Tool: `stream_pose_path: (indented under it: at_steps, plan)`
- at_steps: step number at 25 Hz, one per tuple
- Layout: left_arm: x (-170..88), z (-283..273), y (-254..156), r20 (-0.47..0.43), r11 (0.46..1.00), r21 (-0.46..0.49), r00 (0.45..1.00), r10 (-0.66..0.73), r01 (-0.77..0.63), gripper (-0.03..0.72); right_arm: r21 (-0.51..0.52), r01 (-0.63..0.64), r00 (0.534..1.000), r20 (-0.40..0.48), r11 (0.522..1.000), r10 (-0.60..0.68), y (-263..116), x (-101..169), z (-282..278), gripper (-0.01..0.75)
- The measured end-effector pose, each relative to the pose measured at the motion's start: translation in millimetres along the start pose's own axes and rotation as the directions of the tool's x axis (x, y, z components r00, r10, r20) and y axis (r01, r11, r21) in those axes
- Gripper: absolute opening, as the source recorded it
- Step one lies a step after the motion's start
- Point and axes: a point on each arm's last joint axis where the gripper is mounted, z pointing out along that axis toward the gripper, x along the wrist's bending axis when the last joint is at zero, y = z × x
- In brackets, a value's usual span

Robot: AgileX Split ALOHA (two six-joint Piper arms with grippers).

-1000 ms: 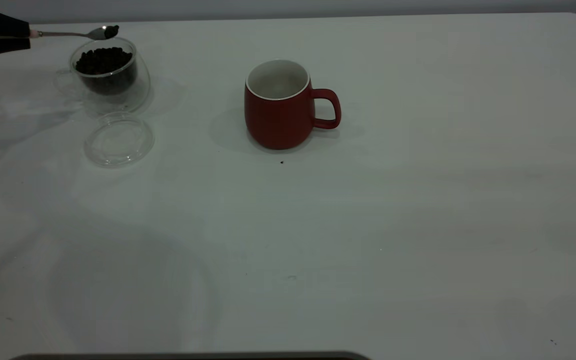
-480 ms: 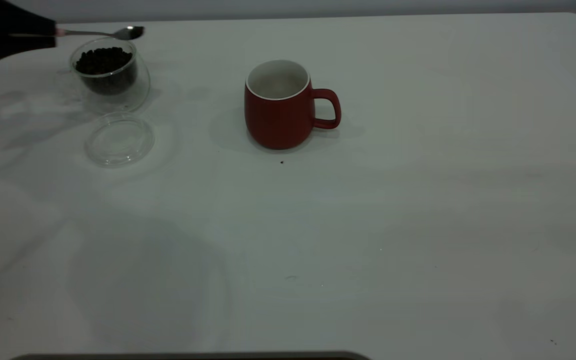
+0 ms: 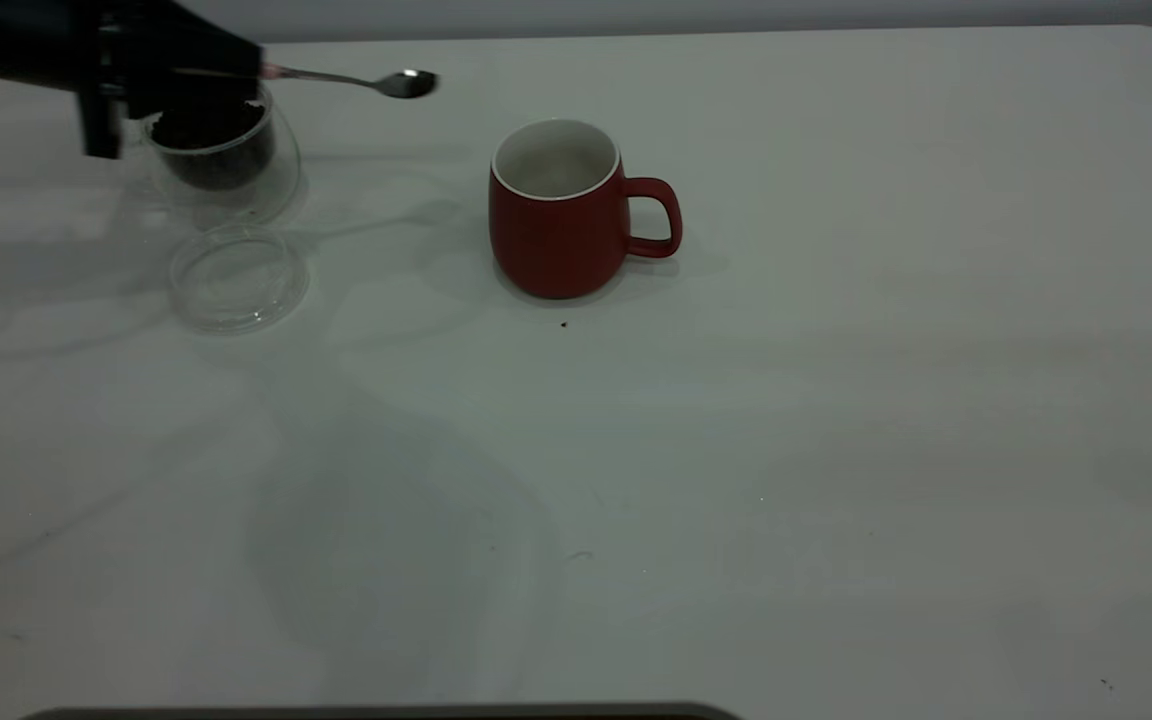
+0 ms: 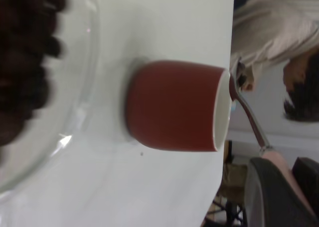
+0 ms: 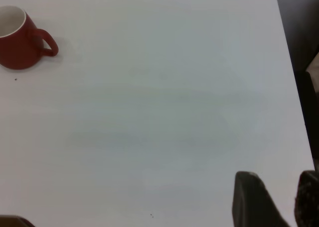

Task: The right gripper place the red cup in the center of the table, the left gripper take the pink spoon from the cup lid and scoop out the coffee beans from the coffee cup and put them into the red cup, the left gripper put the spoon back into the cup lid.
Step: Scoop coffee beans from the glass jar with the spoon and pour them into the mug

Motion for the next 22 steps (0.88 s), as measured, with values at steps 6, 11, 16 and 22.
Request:
stream_pose_path:
  at_steps: [6,11,16,22]
  plan:
    - [-13.2,28.7,-4.9,0.019,0.999,0.051,1.000,0.017,-0.018,0.113,0.000,0.000,1.000,0.000,1.000,0.000,0.0,0.0,0.0,0.241]
    - [-18.2,40.3,-8.1,0.022,0.997,0.078,0.999,0.028,-0.030,0.113,0.000,0.000,1.000,0.000,1.000,0.000,0.0,0.0,0.0,0.241]
    - [-22.9,51.2,-11.4,0.031,0.990,0.101,0.995,0.094,-0.097,0.113,0.000,0.000,1.000,0.000,1.000,0.000,0.0,0.0,0.0,0.241]
    - [-27.1,64.3,-14.5,0.041,0.950,0.112,0.957,0.289,-0.291,0.113,0.000,0.000,1.000,0.000,1.000,0.000,0.0,0.0,0.0,0.241]
